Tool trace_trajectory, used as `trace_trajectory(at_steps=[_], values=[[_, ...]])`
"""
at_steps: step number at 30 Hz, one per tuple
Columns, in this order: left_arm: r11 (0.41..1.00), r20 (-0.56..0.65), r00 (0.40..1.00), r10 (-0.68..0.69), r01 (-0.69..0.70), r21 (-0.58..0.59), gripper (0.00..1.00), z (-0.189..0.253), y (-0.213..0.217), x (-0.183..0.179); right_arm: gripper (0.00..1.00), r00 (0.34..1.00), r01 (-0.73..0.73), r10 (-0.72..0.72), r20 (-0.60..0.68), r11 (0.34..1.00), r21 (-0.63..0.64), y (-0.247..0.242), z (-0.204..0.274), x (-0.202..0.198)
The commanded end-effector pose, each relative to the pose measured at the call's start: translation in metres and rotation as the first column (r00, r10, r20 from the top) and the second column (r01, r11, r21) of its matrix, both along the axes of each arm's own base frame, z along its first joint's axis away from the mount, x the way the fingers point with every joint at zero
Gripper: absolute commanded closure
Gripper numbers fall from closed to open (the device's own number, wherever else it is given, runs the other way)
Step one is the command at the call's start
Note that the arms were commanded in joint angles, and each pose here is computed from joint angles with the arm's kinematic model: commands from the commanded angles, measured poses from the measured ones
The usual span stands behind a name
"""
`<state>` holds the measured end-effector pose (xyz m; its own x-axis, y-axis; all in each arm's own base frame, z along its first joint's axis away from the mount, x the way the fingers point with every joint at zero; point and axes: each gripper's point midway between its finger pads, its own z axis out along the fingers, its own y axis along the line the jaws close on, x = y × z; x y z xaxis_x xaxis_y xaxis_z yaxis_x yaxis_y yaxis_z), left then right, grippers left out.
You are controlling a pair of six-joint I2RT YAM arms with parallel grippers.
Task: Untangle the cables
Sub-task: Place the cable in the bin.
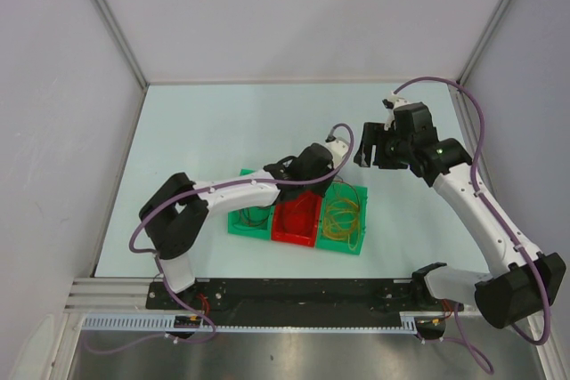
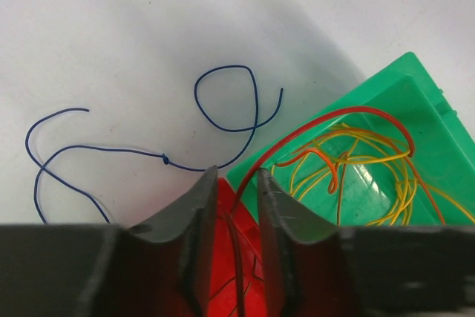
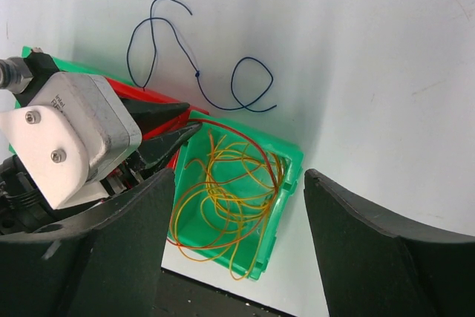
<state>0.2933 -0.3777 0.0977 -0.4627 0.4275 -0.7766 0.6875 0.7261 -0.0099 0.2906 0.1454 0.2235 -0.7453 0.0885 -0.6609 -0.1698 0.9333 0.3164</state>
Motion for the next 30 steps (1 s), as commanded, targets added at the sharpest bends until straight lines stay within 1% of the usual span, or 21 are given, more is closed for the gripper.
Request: trace_trajectory(at_steps=[1,6,12,17,23,27,30], values=[[1.0,0.005,1.0,-0.005,0.005,-0.022,0.73,0.006,-0.008,0.005,0.26,0.999,-0.01,0.01,0.04,1.0,0.008,0.002,0.009,0.007],[1.0,0.025,1.0,0.002,-0.002,-0.03,0.82,0.018,-0.006,0.007,0.26,0.999,-0.007,0.007,0.033,1.0,0.004,0.002,0.007,0.009],[0.999,0.035,0.999,0.005,-0.004,-0.038,0.88,0.026,-0.004,0.007,0.26,0.999,-0.015,0.014,0.034,1.0,0.008,0.004,0.005,0.012],[0.999,0.044,0.999,0.022,-0.02,-0.04,0.95,0.034,-0.002,0.008,0.26,0.999,-0.016,0.016,0.036,1.0,0.016,0.006,0.005,0.015],[0.994,0.084,0.991,0.108,-0.106,-0.026,1.0,0.051,0.014,0.016,0.25,0.999,-0.018,0.017,0.036,0.999,0.026,0.008,0.006,0.016],[0.981,0.113,0.975,0.193,-0.194,-0.009,1.0,0.058,0.029,0.024,0.25,0.999,-0.02,0.019,0.034,0.999,0.032,0.009,0.006,0.015],[0.971,0.111,0.965,0.238,-0.238,-0.018,1.0,0.063,0.036,0.026,0.26,0.999,-0.023,0.022,0.033,0.999,0.038,0.01,0.007,0.014]])
